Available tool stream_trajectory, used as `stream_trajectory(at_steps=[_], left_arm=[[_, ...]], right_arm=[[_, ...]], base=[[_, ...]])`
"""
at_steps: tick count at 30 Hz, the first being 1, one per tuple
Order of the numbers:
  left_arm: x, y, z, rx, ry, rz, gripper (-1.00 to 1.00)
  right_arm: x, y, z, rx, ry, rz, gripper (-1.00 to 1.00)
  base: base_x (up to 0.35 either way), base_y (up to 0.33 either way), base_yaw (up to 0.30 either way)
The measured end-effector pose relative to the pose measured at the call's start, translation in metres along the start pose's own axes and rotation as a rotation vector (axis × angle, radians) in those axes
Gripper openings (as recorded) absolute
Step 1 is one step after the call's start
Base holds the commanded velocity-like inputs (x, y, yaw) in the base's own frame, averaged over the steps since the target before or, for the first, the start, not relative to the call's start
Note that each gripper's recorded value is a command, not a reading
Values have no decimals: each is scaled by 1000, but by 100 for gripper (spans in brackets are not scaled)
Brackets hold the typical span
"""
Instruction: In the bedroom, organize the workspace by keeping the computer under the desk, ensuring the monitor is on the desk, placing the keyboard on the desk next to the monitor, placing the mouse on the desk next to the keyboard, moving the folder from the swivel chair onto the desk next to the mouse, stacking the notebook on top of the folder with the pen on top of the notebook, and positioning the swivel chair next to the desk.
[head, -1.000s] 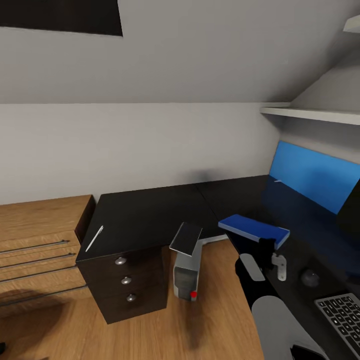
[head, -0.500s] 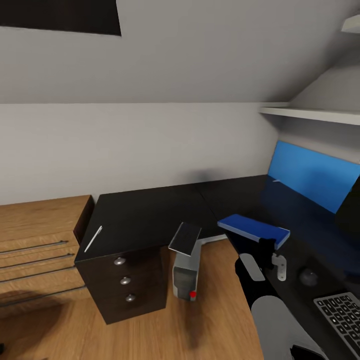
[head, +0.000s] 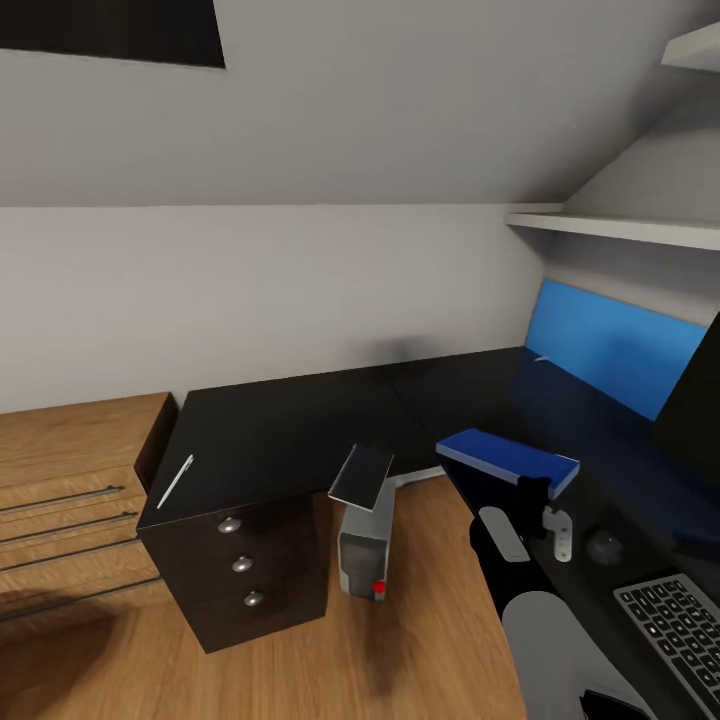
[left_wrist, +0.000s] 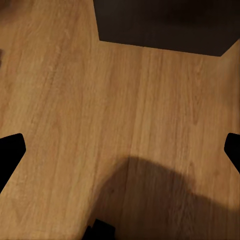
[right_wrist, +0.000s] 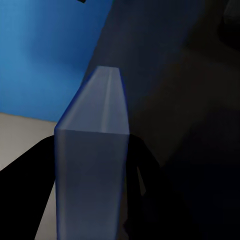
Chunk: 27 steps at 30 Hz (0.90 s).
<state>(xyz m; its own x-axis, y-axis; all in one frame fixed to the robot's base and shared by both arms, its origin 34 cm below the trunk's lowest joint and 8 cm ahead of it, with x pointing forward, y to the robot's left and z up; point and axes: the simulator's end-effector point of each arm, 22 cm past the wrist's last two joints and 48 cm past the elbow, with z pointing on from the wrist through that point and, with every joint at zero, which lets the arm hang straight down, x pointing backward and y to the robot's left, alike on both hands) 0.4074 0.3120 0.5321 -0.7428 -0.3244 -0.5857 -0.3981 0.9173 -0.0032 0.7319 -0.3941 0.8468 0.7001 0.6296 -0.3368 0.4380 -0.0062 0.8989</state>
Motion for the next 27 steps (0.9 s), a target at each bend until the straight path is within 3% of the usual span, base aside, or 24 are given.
stream_trajectory(at_steps=[21, 27], left_arm=[[2, 1, 0, -4, 6, 5, 100], [2, 1, 0, -3, 5, 5, 100]], right_arm=[[-3, 2, 2, -7, -7, -3, -100], [-5, 0, 4, -6, -11, -5, -100]], base=[[55, 39, 0], [0, 0, -216]])
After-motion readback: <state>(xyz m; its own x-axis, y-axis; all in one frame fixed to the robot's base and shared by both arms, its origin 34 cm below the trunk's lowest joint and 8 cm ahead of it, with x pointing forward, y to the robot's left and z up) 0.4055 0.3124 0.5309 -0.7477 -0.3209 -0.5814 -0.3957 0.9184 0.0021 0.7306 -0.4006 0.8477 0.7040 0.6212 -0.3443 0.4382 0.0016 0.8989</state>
